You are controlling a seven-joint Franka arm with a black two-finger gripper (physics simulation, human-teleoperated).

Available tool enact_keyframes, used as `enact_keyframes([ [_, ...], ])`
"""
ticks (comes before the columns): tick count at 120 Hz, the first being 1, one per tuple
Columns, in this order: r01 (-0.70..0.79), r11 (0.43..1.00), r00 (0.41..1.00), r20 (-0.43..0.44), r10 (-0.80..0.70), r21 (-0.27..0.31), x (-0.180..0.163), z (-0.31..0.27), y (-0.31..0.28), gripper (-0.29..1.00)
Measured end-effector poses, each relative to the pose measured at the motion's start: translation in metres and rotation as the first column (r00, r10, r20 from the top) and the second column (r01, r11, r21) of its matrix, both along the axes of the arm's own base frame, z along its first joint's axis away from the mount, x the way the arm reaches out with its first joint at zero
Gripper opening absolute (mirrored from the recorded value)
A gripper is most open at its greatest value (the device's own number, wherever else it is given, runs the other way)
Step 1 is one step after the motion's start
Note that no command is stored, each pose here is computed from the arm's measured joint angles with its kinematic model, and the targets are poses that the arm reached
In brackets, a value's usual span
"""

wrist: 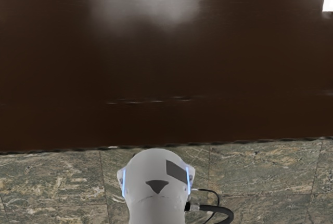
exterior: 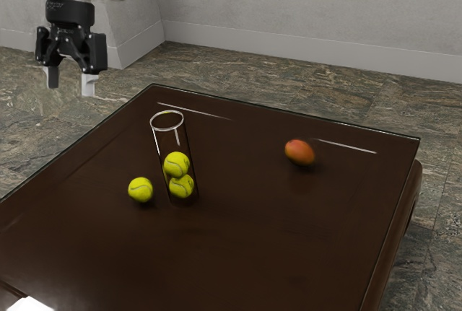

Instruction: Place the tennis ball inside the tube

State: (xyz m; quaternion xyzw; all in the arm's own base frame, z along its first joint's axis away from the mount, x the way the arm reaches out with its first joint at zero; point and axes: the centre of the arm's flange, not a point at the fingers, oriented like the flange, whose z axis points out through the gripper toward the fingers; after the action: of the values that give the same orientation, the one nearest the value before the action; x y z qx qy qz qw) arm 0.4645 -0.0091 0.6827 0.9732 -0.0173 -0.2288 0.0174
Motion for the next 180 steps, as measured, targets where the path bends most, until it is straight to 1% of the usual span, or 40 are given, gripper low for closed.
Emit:
enact_keyframes([
  [8,0.001,1.000,0.993,0.114,-0.002,0.003,0.010,0.000,-0.003,0.70],
  [12,-0.005,1.000,0.988,0.153,0.002,0.014,-0.001,-0.005,-0.005,0.70],
  [18,-0.012,0.999,0.980,0.197,0.006,0.031,-0.029,-0.026,-0.007,0.70],
  [27,-0.049,0.998,0.973,0.226,0.040,0.037,-0.061,-0.086,0.007,0.70],
  [36,-0.077,0.997,0.971,0.231,0.068,0.030,-0.072,-0.158,0.020,0.70],
  [43,-0.085,0.996,0.969,0.236,0.076,0.025,-0.063,-0.207,0.026,0.70],
  [49,-0.088,0.996,0.962,0.263,0.080,0.021,-0.050,-0.236,0.029,0.70],
  [58,-0.074,0.997,0.940,0.335,0.065,0.014,-0.030,-0.265,0.033,0.70],
  [68,-0.057,0.998,0.911,0.409,0.050,0.004,-0.029,-0.299,0.047,0.70],
  [79,-0.011,1.000,0.890,0.456,0.006,0.008,-0.017,-0.331,0.055,0.70],
  [96,0.065,0.997,0.846,0.528,-0.071,0.030,0.002,-0.354,0.059,0.70],
  [107,0.128,0.990,0.794,0.592,-0.137,0.057,0.017,-0.352,0.062,0.70],
  [116,0.178,0.981,0.762,0.619,-0.188,0.079,0.027,-0.358,0.067,0.70],
  [136,0.251,0.961,0.721,0.640,-0.267,0.118,0.046,-0.376,0.085,0.70],
  [148,0.268,0.955,0.717,0.635,-0.288,0.130,0.053,-0.393,0.103,0.70],
  [164,0.315,0.938,0.699,0.633,-0.332,0.144,0.068,-0.407,0.106,0.70],
  [180,0.342,0.926,0.675,0.643,-0.362,0.163,0.083,-0.408,0.112,0.70],
])
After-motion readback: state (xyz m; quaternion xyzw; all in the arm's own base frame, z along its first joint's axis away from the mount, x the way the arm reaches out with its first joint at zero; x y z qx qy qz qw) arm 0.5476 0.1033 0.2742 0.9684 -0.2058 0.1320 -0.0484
